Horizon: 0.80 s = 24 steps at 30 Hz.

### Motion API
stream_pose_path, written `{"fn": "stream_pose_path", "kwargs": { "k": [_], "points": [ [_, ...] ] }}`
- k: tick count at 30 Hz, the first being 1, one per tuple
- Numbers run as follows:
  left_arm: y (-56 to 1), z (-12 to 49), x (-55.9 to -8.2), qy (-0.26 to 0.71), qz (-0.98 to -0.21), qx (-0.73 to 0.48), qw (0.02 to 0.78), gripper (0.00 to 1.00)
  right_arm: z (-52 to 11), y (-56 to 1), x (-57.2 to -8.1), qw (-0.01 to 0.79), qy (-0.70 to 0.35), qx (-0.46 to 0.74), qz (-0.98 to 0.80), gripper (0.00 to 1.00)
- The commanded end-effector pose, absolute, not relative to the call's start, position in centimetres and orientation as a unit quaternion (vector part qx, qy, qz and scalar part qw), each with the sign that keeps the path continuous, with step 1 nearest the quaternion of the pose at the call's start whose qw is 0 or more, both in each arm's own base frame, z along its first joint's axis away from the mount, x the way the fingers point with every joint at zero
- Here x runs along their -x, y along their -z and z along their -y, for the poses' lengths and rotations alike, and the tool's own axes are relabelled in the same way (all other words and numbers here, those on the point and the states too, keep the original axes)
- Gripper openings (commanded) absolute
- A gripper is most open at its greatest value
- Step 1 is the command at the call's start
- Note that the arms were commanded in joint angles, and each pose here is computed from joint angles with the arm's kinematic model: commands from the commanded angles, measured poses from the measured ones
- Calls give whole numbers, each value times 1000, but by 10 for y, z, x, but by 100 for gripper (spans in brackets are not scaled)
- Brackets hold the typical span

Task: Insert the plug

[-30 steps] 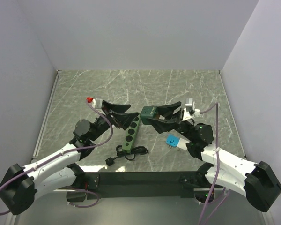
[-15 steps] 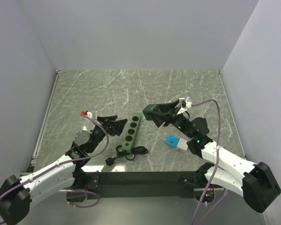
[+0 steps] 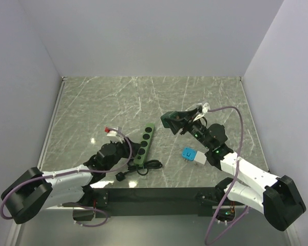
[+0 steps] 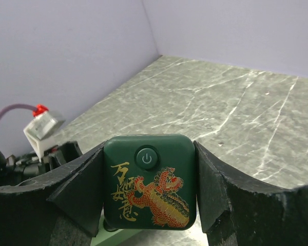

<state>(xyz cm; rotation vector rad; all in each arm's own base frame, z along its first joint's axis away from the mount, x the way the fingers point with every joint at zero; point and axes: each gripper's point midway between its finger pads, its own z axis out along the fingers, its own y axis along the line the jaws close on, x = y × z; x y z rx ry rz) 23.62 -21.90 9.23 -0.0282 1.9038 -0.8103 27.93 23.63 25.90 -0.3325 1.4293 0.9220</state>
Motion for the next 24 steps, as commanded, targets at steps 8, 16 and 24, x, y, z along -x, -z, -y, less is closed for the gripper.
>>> {"fn": "stream_pose_path", "kwargs": {
  "k": [8, 16, 24],
  "points": [
    [-87, 253, -255, 286, -824, -4, 489, 70, -216, -286, -277, 693, -396, 136, -587, 0],
    [-84, 262, -270, 178, -855, -26, 486, 76, -204, -279, -273, 698, -390, 132, -585, 0],
    [-57, 255, -278, 10, -885, -36, 465, 77, -193, -282, -262, 708, -405, 132, -563, 0]
  ]
}}
